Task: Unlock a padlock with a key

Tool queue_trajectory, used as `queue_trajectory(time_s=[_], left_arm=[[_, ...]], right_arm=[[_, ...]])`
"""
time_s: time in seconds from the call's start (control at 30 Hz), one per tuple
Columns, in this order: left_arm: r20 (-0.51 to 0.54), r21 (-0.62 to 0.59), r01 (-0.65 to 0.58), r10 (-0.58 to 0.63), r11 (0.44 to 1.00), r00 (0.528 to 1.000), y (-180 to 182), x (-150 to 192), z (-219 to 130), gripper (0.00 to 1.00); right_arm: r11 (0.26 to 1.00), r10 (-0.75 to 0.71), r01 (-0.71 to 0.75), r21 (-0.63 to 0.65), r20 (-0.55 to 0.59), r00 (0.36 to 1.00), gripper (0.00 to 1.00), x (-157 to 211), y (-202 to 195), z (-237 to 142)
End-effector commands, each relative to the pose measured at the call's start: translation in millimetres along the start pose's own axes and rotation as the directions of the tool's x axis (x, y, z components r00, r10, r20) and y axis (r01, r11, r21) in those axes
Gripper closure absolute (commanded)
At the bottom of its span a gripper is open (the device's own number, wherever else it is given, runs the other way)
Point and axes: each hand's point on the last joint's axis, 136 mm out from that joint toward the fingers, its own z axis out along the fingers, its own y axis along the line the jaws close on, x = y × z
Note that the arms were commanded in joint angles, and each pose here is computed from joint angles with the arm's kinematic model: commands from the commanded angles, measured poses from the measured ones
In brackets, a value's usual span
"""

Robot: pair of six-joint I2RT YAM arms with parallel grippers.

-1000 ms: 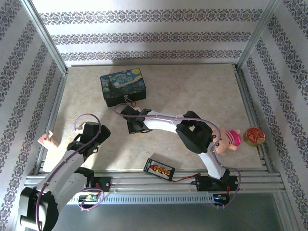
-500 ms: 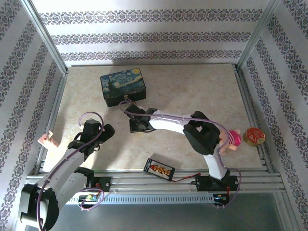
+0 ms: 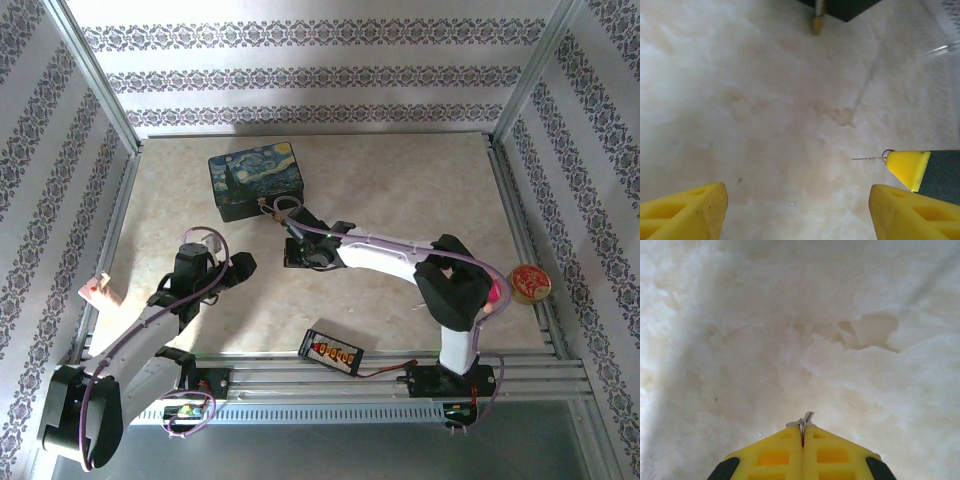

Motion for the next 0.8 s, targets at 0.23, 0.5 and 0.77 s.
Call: queue_trajectory(time_s=[0.23,0.5,0.77], left_arm=[[0.144,0.286,-0.231,0.197,0.930,0.970,-70,-22,-21,0.30],[0.314,0.349,-0.481,0.383,0.804,0.869,-115,-30,-36,0.34],[0.460,0.342,-0.708,0.547,0.618,0.700,-151,-15,-34,0.46]], right_arm=[[0.979,-0.080,0.099,-0.179,0.112,0.990,1.00,-22,36,-79],[0.945,-0.059,0.101,-0.310,0.143,0.988,1.00,-30,49,-118],[0.924,-0.004,0.074,-0.376,0.183,0.983,1.00,-34,50,-144]])
